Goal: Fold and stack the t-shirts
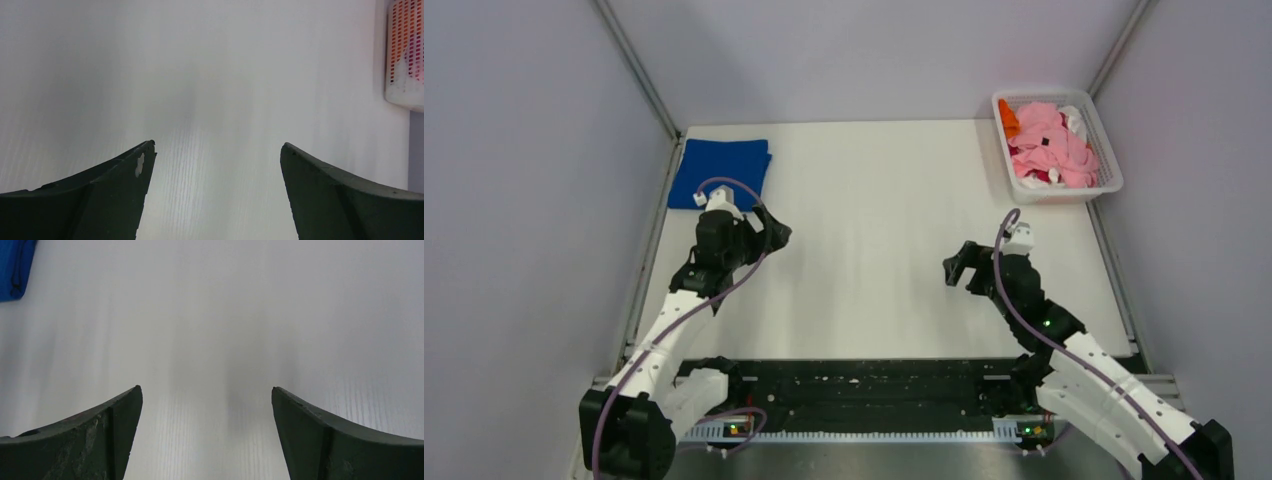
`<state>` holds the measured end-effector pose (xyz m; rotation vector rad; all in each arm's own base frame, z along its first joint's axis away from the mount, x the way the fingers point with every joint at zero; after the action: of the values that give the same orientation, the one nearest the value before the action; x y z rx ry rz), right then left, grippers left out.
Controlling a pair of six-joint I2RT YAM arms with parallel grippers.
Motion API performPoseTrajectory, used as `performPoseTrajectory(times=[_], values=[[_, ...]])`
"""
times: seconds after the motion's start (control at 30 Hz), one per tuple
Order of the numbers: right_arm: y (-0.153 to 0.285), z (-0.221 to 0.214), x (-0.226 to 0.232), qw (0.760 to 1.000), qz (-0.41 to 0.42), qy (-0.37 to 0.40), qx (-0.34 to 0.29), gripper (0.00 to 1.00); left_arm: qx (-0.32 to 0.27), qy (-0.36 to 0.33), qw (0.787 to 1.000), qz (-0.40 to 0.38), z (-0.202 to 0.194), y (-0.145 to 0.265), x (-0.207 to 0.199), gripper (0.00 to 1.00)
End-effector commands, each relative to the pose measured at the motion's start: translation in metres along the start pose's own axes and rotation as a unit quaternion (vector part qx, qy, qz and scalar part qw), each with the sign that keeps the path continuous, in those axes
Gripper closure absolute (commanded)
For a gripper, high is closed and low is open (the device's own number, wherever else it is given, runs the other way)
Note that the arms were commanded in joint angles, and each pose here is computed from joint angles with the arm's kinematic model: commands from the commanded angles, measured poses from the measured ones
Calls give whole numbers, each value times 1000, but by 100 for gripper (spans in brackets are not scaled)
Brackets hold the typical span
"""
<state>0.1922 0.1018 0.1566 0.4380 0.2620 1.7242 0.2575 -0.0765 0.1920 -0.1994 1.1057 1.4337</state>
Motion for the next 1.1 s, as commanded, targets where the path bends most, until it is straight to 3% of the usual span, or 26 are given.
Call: performPoseTrajectory(times=[0.0, 0.27, 0.5, 0.73, 1.07], values=[[1, 37, -1, 998, -30, -17, -51, 1, -30, -8, 999, -34, 17, 5, -20, 1], [-10, 97, -12, 987, -129, 16, -92, 1, -20, 3, 997, -74, 23, -3, -40, 1], [-46, 163, -69, 976, -204, -7, -72, 1, -21, -2, 997, -76, 24, -10, -41, 1], [-103, 217, -155, 961, -274, -17, -36, 3, -10, -9, 998, -61, 22, -21, -37, 1], [-218, 221, -230, 958, -286, -15, 30, 3, -8, -26, 999, -44, 29, -29, -39, 1]])
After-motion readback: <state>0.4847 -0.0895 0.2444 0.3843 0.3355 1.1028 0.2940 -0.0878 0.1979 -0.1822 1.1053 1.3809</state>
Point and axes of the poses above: each gripper's point midway between its finger pads, its own y axis back along the fingers, its own x axis along the line the jaws close on, z = x × y, the point moved 6 cm from there along y, back along the fingers, and after that the axes turned 15 degrees about y, right-handed, at the moved point
